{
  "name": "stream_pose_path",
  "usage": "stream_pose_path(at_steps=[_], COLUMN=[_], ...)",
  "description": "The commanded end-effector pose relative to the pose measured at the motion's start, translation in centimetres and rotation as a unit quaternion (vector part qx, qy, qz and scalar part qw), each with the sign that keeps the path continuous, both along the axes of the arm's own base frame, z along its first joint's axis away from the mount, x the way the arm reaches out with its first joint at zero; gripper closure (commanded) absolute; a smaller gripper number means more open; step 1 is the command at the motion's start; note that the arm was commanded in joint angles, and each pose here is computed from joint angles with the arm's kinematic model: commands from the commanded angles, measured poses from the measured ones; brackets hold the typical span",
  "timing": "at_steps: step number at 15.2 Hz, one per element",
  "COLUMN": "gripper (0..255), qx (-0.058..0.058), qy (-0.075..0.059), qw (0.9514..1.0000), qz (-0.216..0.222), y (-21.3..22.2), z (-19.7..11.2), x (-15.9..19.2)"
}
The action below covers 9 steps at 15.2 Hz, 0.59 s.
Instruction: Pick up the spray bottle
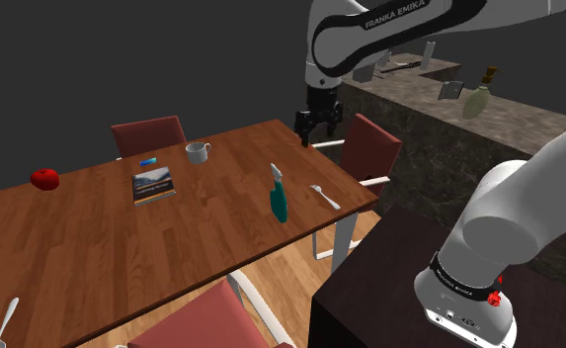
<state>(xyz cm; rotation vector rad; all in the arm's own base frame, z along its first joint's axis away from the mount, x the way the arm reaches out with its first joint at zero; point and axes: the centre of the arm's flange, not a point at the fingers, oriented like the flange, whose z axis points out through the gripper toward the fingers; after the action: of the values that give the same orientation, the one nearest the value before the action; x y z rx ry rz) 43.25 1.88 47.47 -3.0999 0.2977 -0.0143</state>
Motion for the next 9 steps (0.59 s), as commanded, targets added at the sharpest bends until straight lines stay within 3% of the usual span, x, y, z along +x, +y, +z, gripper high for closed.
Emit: stream_pose_path(at_steps=[1,9], gripper=[0,0], qx=[-0.002,-0.008], qy=[0.0,0.004], qw=[1.0,1.0], qz=[0.0,0.002], y=[0.7,2.5], z=[-1.9,-9.5], x=[1.7,9.0])
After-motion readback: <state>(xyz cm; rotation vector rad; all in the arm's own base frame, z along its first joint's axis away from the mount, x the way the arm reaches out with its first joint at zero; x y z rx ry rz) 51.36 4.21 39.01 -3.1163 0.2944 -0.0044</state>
